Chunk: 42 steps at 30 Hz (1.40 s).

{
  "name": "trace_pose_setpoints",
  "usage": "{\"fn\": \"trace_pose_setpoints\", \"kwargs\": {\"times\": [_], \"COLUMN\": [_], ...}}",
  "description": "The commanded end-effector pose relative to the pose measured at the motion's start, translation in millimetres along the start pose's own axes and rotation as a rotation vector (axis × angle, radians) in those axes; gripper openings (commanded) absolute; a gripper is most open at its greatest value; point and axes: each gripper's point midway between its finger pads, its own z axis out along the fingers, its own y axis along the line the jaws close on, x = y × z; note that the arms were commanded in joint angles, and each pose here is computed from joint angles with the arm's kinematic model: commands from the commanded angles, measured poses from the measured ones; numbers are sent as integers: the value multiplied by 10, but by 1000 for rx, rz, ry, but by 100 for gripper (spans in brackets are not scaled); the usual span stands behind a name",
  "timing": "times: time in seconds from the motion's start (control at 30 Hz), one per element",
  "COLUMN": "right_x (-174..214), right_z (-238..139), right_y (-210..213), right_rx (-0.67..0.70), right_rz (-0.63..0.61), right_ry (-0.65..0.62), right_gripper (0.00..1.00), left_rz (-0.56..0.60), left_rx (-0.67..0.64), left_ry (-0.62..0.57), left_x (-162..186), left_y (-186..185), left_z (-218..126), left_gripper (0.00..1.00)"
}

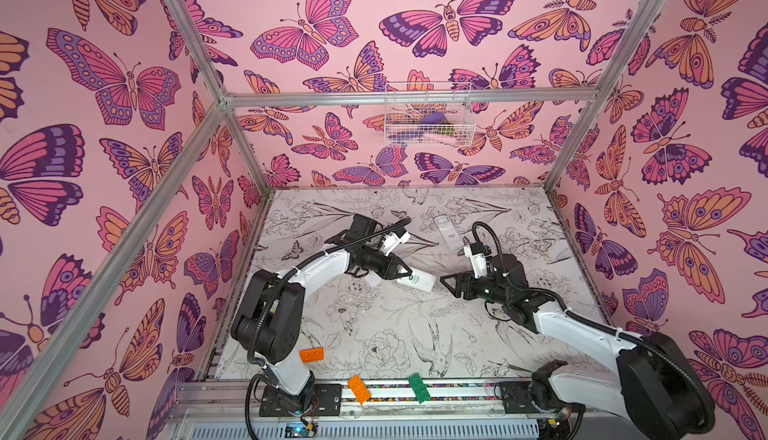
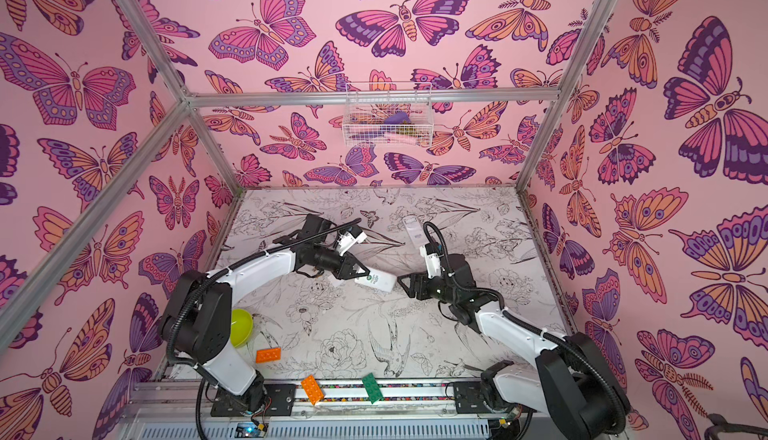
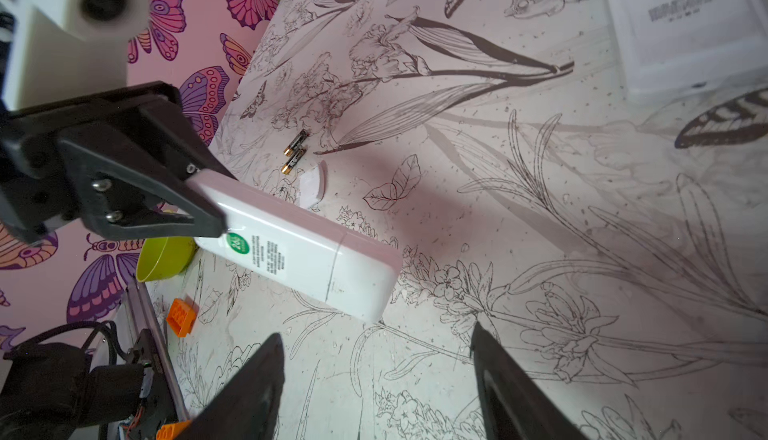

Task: Unload the batteries from the remote control

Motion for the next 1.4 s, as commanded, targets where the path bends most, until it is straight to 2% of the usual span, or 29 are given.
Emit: {"fn": "trace_pose_setpoints", "kwargs": {"times": [0.0, 0.13, 0.33, 0.43, 0.8, 1.13, 1.2, 1.37], "right_x": [9, -27, -97, -162, -114, -117, -116, -254], "right_z": [93, 208, 288, 310, 443, 414, 428, 387], "right_y": [-16, 112, 262, 354, 265, 166, 189, 396], "right_rx": [-31, -139, -218, -259, -233, -186, -203, -313], "right_rz": [138, 172, 131, 120, 107, 97, 97, 110], "right_ry": [-28, -35, -29, -34, 2, -12, -6, -49], "right_gripper": [74, 74, 72, 68, 40, 27, 29, 51], "left_rz": [-29, -29, -13, -21, -17, -37, -29, -13], "left_rx": [90, 144, 165, 182, 147, 131, 135, 202], "left_ry": [-84, -102, -114, -115, -131, -144, -146, -146], "left_x": [-161, -171, -193, -198, -217, -242, -236, -235], "left_y": [-74, -149, -180, -196, -97, -31, -32, -146], "left_z": [-28, -51, -70, -90, -123, -182, -174, -205], "left_gripper": [0, 0, 0, 0, 0, 0, 0, 0]}}
